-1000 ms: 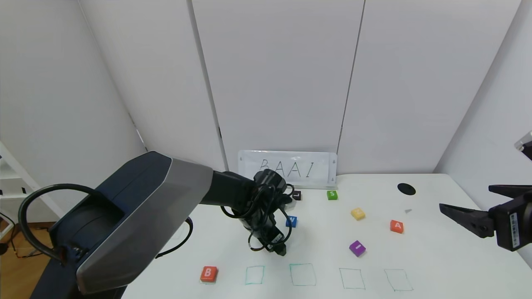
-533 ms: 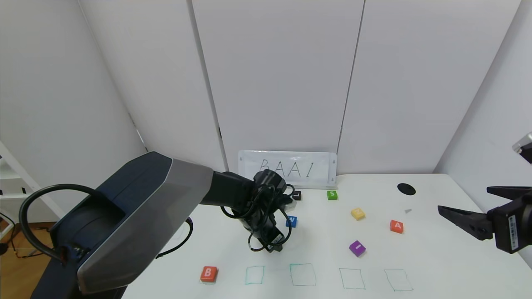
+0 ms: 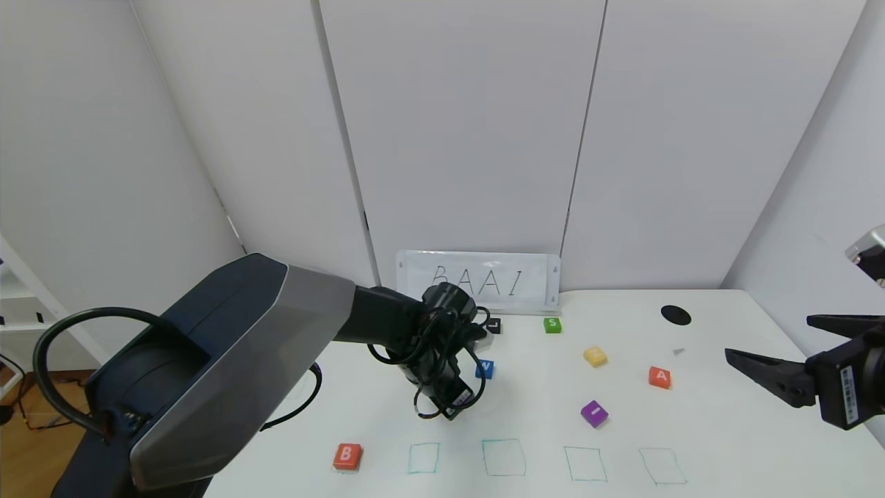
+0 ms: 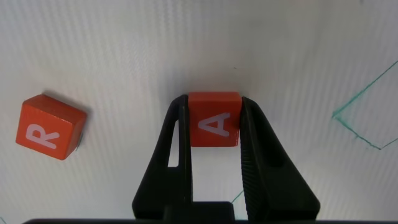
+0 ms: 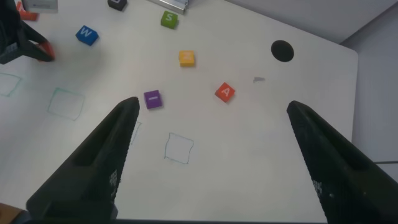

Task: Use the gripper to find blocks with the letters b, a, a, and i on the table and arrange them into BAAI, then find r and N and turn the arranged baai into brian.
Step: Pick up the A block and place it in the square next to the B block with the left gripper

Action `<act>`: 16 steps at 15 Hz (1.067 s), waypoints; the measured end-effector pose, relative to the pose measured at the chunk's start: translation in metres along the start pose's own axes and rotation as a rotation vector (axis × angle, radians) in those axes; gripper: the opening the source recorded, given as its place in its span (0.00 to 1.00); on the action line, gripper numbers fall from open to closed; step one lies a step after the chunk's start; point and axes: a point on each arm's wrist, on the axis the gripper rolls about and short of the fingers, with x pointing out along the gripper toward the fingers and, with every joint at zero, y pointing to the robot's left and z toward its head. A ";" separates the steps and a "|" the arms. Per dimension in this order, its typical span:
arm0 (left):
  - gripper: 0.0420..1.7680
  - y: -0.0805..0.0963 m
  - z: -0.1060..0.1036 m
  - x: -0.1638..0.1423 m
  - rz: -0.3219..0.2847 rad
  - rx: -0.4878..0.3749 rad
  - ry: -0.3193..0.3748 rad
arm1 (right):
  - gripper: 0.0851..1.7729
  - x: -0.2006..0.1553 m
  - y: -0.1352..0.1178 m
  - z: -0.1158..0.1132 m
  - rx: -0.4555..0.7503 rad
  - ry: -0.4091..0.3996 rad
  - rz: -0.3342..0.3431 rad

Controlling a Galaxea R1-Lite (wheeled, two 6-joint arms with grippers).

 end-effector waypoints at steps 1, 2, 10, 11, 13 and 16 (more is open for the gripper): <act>0.27 0.000 0.000 0.000 0.000 0.000 0.001 | 0.96 0.000 0.000 0.000 -0.001 0.000 0.002; 0.27 0.000 0.000 0.000 0.000 -0.001 0.001 | 0.96 0.000 0.000 0.000 0.000 0.000 0.001; 0.27 -0.002 -0.009 -0.031 -0.019 0.052 0.035 | 0.96 0.000 0.002 -0.001 -0.004 0.005 0.009; 0.27 -0.002 -0.014 -0.036 -0.020 0.079 0.044 | 0.96 0.000 0.003 -0.002 -0.007 0.006 0.013; 0.27 -0.002 -0.028 -0.044 -0.032 0.150 0.073 | 0.96 0.001 0.003 -0.002 -0.009 0.009 0.015; 0.27 -0.006 -0.049 -0.053 -0.075 0.263 0.092 | 0.96 0.000 0.006 -0.003 -0.015 0.009 0.028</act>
